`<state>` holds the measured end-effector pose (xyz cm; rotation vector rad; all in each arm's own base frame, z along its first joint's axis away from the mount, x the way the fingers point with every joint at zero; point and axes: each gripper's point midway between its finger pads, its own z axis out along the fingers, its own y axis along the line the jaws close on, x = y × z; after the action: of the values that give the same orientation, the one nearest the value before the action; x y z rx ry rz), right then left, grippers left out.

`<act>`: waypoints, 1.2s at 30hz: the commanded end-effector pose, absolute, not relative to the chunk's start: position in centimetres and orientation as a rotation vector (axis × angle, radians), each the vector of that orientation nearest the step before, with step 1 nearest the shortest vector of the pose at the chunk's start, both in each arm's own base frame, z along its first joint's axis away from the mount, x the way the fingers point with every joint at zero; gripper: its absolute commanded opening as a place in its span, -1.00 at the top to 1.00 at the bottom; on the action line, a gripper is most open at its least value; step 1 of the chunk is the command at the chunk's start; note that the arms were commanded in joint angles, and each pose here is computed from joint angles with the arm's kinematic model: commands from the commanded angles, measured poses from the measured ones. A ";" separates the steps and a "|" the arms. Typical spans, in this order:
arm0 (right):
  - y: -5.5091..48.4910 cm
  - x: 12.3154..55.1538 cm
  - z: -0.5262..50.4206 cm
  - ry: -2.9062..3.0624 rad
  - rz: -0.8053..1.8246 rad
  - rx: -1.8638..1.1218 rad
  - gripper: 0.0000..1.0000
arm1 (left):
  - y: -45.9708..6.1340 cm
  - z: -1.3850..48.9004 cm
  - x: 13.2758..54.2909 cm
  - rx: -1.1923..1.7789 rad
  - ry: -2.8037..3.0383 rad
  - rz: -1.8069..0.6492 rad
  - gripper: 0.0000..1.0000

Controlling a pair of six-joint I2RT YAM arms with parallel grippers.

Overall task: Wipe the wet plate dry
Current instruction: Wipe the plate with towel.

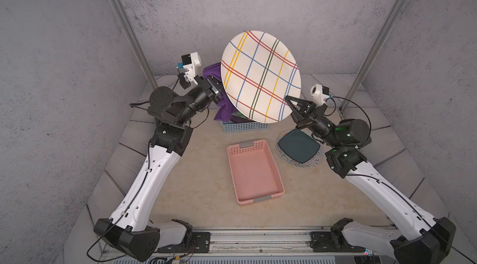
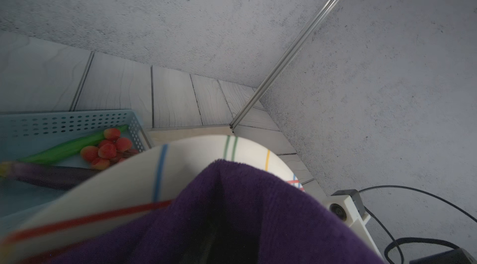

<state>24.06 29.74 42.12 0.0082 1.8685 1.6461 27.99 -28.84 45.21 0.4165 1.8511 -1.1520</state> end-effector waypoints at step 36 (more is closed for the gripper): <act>26.0 22.9 57.2 1.212 2.206 -0.052 1.00 | -26.5 62.2 24.4 0.339 1.271 -1.862 1.00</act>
<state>24.31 26.35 54.46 0.0227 1.3113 2.1778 27.27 -24.98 60.94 0.1528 1.3318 -1.8678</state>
